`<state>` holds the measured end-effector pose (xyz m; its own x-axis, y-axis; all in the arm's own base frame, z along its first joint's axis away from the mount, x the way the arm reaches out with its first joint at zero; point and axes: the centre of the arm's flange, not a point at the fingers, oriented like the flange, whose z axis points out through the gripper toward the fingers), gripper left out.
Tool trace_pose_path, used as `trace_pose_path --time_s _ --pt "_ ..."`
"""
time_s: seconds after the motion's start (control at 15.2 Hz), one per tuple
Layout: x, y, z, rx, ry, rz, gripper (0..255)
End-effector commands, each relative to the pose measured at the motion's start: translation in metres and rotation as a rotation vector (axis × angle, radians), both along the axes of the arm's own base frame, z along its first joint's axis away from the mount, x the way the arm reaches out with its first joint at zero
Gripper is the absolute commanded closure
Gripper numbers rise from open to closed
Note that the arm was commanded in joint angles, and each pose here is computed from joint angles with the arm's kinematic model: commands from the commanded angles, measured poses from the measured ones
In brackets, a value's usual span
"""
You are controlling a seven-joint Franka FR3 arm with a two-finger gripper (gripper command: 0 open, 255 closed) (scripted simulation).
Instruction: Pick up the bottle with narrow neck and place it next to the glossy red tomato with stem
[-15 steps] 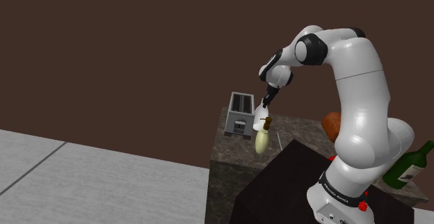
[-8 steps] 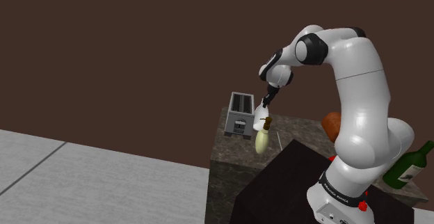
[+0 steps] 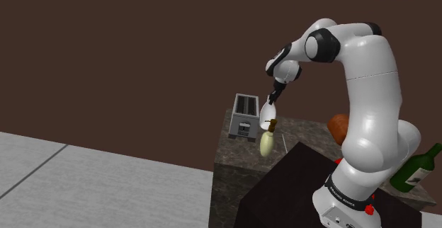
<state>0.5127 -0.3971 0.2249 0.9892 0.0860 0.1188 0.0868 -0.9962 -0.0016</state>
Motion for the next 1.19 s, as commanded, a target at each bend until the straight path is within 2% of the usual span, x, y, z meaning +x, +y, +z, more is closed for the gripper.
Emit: trace_pose_path --time_s 0.0,1.12 --pt "0.0 0.0 0.011 0.0 0.0 0.0 255" --pt "0.0 0.0 0.101 0.0 0.0 0.0 255"
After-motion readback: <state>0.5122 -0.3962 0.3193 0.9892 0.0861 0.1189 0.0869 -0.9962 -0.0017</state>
